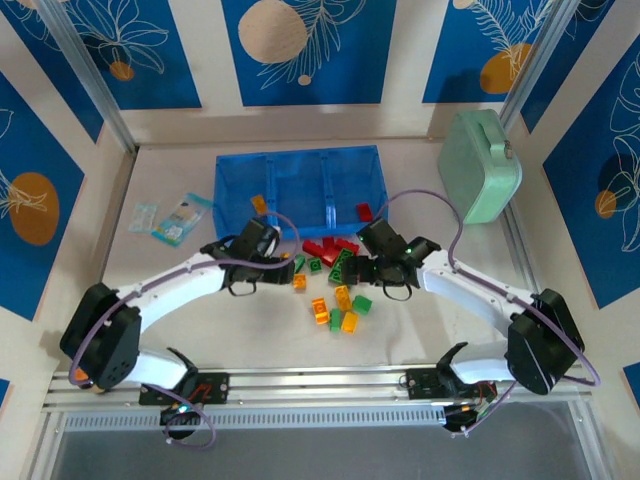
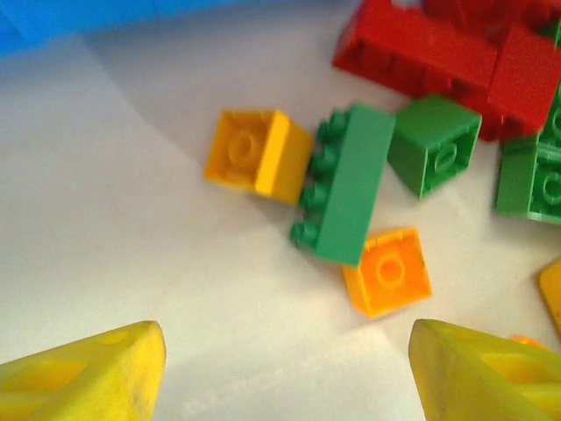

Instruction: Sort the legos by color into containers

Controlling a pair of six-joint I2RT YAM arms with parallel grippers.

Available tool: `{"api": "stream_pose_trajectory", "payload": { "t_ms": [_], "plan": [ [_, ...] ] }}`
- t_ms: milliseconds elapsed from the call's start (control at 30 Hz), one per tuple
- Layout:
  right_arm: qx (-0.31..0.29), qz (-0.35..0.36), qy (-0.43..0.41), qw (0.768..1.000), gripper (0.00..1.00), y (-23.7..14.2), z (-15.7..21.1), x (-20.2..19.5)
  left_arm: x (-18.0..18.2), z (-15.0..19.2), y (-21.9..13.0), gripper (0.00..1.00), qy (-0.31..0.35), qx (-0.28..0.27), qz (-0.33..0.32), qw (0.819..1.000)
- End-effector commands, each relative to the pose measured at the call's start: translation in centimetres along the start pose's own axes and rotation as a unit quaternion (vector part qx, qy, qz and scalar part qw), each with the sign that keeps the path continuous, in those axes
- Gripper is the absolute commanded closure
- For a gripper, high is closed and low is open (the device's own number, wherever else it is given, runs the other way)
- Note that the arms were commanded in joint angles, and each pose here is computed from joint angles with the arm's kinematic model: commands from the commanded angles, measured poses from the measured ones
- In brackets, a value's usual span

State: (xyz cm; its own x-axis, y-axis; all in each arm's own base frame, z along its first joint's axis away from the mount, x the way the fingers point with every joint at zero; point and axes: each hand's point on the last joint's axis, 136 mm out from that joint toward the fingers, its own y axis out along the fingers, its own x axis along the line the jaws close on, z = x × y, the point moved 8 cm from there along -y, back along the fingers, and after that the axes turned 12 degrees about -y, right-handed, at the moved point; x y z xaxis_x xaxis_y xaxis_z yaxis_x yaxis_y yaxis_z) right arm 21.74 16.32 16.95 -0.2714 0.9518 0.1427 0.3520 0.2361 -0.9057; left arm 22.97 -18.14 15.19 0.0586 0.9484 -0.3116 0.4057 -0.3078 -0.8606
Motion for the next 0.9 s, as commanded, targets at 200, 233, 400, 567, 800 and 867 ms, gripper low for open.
{"api": "stream_pose_trajectory", "payload": {
  "t_ms": [200,233,400,567,800,867],
  "plan": [
    [-0.082,0.029,0.0,0.996,0.11,-2.9,-3.5,-3.4,-0.5,2.9,-1.2,0.26,-0.001,-0.052,0.04,0.998],
    [-0.088,0.027,0.004,0.996,0.11,-3.3,-3.5,-3.6,-0.5,3.0,-1.1,0.26,-0.001,-0.052,0.04,0.998],
    [-0.098,0.015,0.02,0.995,0.12,-3.9,-2.5,-4.2,-0.9,2.9,-0.8,0.26,-0.003,-0.04,0.036,0.999],
    [-0.089,-0.003,0.031,0.995,0.12,-3.7,-1.3,-4.0,-1.8,3.0,0.3,0.26,0.006,-0.028,0.034,0.999],
    [-0.081,-0.013,0.045,0.996,0.13,-2.9,0.4,-3.8,-3.0,1.7,1.9,0.29,0.011,-0.036,0.026,0.999],
    [-0.079,-0.012,0.047,0.996,0.13,-2.8,0.7,-3.8,-3.3,0.9,2.4,0.33,0.012,-0.033,0.012,0.999]
  ]
}}
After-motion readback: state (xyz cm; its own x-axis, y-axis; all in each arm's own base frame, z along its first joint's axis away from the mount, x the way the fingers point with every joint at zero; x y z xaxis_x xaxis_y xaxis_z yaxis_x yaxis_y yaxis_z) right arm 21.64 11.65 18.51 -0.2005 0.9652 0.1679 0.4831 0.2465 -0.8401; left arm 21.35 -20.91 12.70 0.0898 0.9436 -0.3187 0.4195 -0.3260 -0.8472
